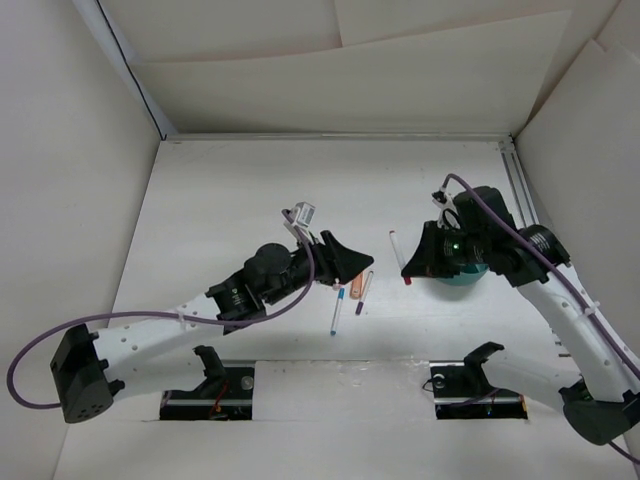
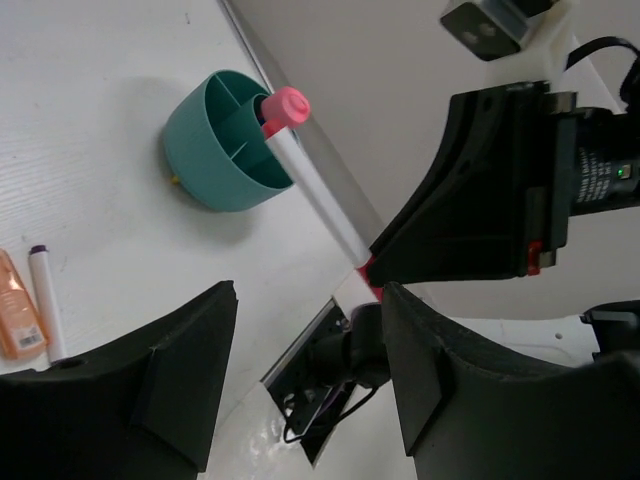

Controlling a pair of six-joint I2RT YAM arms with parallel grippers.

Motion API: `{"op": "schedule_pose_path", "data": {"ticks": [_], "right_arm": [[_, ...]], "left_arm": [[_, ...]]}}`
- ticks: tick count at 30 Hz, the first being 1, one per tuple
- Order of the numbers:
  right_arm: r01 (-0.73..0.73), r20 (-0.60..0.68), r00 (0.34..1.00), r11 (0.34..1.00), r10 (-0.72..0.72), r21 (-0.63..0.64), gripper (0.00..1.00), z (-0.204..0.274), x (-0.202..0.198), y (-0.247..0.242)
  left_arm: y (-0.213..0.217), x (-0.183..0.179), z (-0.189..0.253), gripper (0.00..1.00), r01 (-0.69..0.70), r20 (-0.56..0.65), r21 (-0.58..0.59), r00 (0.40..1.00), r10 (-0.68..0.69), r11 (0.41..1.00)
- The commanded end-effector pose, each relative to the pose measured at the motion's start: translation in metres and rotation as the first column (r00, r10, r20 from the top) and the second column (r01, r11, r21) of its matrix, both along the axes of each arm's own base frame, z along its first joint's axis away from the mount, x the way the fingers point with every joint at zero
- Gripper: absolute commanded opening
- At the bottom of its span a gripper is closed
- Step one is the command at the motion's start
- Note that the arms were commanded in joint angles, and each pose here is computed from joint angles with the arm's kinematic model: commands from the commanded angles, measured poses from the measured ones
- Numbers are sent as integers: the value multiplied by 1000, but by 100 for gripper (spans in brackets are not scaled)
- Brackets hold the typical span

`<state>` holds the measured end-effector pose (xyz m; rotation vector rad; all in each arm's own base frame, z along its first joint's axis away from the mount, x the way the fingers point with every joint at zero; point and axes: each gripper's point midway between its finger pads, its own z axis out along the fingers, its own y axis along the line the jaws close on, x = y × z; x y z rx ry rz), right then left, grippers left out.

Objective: Sort the stationery into containers
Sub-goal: Place the pen in the storage box.

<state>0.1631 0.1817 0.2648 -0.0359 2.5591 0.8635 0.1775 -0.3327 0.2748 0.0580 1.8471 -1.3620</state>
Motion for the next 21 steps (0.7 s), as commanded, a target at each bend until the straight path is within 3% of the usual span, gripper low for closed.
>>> {"op": "schedule_pose_path", "data": {"ticks": [1, 9, 21], "right_arm": [[-107, 51, 993, 994, 106, 8, 2, -3, -5, 7], [-190, 101, 977, 982, 187, 16, 1, -8, -7, 17], [-234, 143, 962, 972, 231, 5, 0, -7, -9, 20]], "left_arm": [[-17, -2, 34, 56, 63, 32, -101, 998, -60, 993], [-44, 12, 19, 46, 86, -47, -66, 995, -90, 994], [-56, 34, 8, 43, 12, -91, -29, 996, -15, 999]]}}
